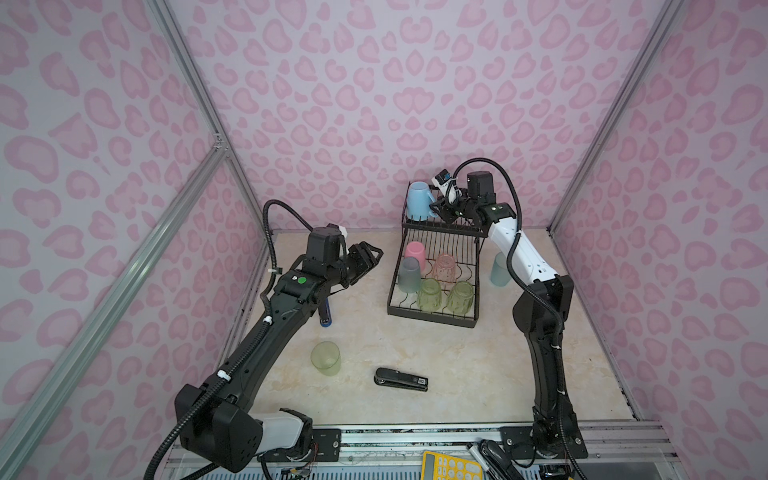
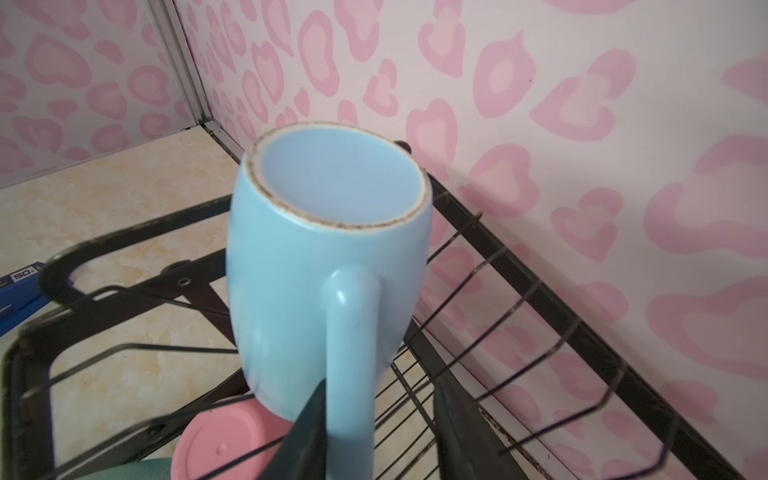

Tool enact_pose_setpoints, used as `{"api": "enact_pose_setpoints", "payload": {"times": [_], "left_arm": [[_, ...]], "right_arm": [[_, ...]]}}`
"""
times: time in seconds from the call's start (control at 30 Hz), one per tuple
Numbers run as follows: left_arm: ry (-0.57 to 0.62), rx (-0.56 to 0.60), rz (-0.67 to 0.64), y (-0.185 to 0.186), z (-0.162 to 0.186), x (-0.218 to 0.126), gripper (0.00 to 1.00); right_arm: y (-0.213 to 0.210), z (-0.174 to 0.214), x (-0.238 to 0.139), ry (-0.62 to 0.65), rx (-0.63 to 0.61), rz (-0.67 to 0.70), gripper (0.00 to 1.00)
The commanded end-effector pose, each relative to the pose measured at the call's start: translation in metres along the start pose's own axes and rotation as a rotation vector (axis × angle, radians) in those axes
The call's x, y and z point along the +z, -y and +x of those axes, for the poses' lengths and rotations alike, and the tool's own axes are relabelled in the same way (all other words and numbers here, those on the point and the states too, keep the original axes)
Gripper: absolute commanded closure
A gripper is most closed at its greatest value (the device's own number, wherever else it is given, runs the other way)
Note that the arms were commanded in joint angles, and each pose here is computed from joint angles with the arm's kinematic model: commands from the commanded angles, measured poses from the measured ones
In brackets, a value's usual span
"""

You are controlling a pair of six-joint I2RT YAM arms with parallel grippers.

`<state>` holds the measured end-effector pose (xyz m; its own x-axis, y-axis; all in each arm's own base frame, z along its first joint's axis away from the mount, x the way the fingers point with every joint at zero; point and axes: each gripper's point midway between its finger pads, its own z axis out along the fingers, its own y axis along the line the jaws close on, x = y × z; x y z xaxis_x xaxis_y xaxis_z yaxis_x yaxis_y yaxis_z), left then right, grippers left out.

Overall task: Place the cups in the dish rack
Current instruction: 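Lower the mug upright onto the upper tier with the right gripper, then open the right gripper and withdraw it while the left moves to the pale green cup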

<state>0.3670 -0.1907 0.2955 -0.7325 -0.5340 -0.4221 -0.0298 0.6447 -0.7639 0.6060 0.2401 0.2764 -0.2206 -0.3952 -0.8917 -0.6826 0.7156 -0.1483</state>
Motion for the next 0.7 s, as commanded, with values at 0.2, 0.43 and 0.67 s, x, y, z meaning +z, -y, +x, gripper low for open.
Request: {"api": "enact_pose_setpoints", "payload": {"times": [0.2,0.43,0.67], "left_arm": [[0.001,0.006,-0.083,-0.021,0.006,-0.004,0.29],[-0.018,0.002,-0.202,-0.046,0.013,-0.007,0.23],[-0.071,-0.026,-0.372,-0.086,0.030,-0.012,0.21]], "right_arm": [[-0.009,-0.001,-0.009,-0.027,0.038,-0.015,0.47],[-0.016,-0.024,-0.026,0.023,0.028,-0.013,0.37],[-0.022,-0.043,-0.050,0.059,0.035,0.000,0.35]]}}
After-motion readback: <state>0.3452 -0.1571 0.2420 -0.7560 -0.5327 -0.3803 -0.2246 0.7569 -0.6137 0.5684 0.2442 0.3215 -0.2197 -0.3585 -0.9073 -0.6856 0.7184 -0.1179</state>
